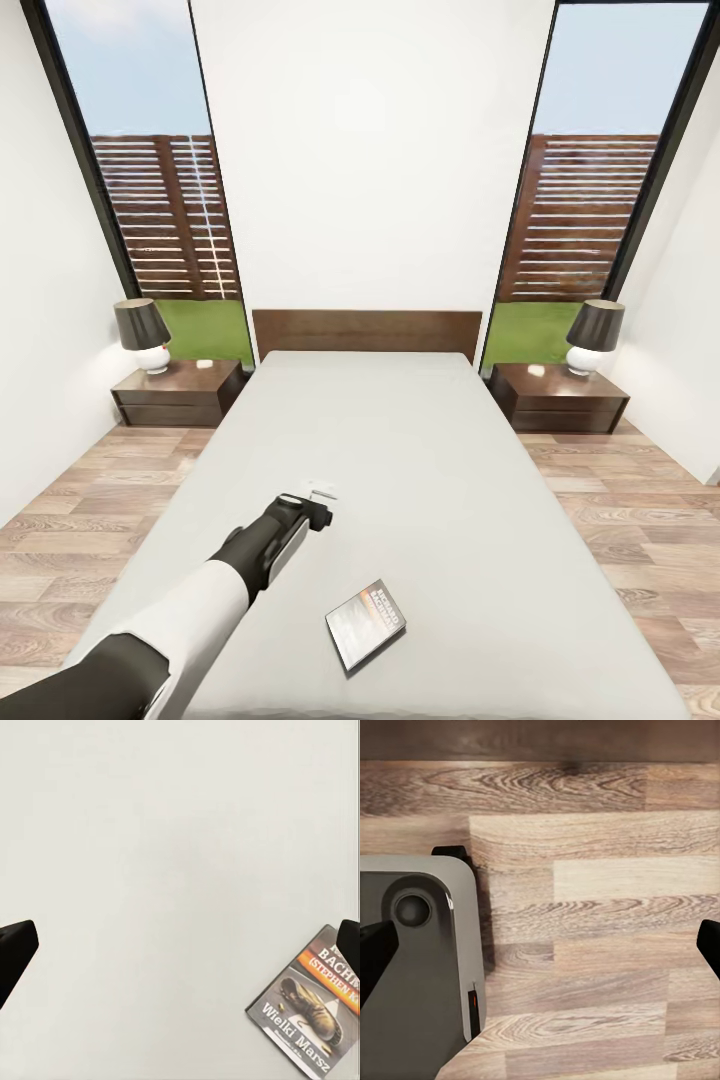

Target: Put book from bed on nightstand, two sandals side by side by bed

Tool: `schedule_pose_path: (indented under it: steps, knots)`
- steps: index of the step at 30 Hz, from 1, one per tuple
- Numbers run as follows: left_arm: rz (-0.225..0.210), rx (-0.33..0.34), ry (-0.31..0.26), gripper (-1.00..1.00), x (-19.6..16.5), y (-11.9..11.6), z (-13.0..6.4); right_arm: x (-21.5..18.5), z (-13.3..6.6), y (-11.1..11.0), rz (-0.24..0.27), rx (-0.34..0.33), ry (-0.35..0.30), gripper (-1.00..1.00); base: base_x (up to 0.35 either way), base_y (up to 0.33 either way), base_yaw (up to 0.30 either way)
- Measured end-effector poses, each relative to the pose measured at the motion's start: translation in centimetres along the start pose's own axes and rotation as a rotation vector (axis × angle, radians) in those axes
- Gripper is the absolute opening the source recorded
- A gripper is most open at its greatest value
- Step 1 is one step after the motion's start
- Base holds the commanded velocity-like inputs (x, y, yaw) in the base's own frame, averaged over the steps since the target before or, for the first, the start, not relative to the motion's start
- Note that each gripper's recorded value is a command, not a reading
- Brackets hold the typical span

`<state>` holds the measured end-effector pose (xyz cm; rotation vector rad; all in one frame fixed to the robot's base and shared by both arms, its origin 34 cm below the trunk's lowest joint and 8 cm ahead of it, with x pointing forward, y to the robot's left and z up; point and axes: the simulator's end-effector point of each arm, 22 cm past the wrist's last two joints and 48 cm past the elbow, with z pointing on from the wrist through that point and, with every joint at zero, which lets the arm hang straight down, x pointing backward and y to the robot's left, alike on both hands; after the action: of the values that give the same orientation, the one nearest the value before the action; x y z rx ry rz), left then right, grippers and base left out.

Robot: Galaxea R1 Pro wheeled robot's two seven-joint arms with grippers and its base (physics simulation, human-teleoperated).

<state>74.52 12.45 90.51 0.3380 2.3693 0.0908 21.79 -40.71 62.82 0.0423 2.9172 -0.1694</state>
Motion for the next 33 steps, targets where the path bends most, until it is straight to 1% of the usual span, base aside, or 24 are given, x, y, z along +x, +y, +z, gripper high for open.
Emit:
schedule_pose_path:
  steps: [19, 27, 33]
  knots:
    - [0.0, 0.025, 0.001, 1.0, -0.1, -0.8, -0.1, 0.0, 0.0, 0.0, 0.003, 0.001, 0.002, 1.0, 0.0, 0.0, 0.0]
    - [0.005, 0.068, 0.031, 1.0, 0.6, -1.8, -0.1, 0.2, 0.1, 2.2, 0.01, -0.026, 0.007, 1.0, 0.0, 0.0, 0.0]
    - [0.006, 0.094, 0.043, 1.0, 0.8, -2.4, -0.2, 0.4, 0.2, 2.8, 0.013, -0.033, 0.012, 1.0, 0.0, 0.0, 0.0]
